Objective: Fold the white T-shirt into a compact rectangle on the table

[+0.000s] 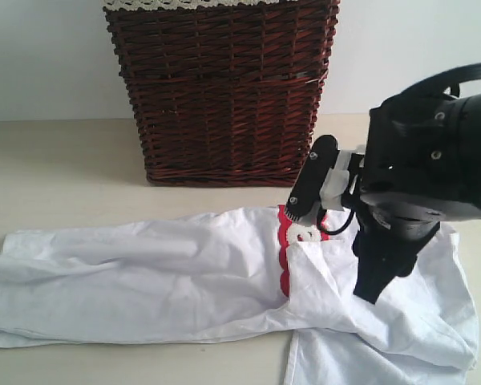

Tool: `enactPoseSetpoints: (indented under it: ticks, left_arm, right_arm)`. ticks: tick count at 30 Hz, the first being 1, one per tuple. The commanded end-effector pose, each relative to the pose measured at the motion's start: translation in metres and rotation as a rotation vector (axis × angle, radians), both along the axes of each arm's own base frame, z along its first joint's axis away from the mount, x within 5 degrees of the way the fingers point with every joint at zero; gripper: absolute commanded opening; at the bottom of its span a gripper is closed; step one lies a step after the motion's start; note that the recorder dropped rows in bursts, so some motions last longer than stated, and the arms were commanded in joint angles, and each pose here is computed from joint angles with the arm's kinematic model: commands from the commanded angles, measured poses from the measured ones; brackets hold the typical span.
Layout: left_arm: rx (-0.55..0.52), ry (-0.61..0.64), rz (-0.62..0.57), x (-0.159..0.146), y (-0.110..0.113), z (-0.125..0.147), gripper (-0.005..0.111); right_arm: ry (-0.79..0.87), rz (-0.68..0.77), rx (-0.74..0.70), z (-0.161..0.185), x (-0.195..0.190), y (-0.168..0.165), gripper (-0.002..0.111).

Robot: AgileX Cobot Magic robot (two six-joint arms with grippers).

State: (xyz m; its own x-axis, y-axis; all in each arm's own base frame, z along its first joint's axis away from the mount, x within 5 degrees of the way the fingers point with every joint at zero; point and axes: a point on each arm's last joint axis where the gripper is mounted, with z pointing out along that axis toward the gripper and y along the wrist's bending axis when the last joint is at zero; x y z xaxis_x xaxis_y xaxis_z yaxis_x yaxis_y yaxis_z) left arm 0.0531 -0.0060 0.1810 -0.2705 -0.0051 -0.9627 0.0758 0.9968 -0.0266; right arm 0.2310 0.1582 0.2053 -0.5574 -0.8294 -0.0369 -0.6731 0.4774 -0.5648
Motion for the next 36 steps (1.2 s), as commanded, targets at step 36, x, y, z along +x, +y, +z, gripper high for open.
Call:
enactPoseSetpoints:
  ticks: [36]
  left_arm:
    - [0.001,-0.009,0.005,0.000,0.000,0.001,0.000]
  right_arm:
    - [0.584,0.146,0.090,-0.101,-0.079,0.043,0.030]
